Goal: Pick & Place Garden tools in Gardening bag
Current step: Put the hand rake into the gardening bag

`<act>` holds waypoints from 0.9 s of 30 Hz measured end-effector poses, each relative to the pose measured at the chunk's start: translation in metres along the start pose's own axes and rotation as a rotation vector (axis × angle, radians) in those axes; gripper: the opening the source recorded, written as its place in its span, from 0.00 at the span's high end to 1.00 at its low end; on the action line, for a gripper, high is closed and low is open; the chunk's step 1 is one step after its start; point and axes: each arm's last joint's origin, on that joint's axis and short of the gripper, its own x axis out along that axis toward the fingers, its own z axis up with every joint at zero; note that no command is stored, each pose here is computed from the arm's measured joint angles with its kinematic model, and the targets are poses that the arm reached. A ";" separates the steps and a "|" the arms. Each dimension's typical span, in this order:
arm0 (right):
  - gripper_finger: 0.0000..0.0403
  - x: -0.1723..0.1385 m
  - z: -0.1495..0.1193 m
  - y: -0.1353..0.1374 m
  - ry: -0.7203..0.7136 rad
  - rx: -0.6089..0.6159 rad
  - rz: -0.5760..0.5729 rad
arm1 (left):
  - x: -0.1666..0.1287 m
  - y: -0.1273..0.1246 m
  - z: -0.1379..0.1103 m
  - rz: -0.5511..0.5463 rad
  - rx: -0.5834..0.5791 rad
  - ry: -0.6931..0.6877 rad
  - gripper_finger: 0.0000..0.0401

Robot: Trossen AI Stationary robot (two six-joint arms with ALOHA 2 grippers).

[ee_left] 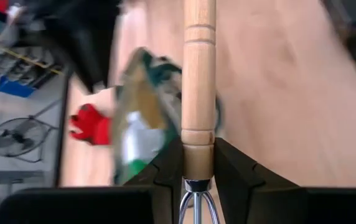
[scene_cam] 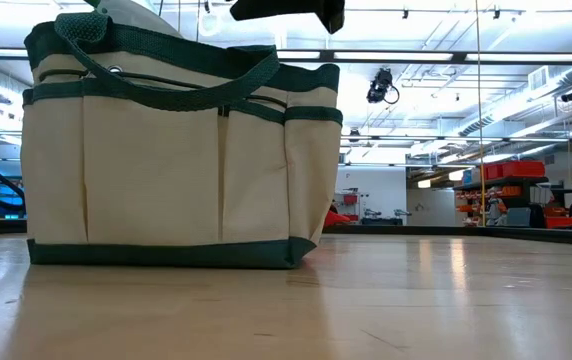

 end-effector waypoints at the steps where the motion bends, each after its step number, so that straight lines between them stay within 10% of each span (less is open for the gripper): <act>1: 0.72 0.000 0.000 0.000 0.005 -0.001 -0.001 | -0.003 0.006 -0.001 0.011 -0.004 0.000 0.82; 13: 0.72 0.000 -0.003 -0.001 0.032 0.015 -0.003 | 0.002 0.067 -0.006 0.140 -0.078 0.116 0.82; 27: 0.72 0.000 -0.006 -0.001 0.059 0.001 -0.011 | 0.052 0.109 0.000 0.023 -0.121 0.408 0.82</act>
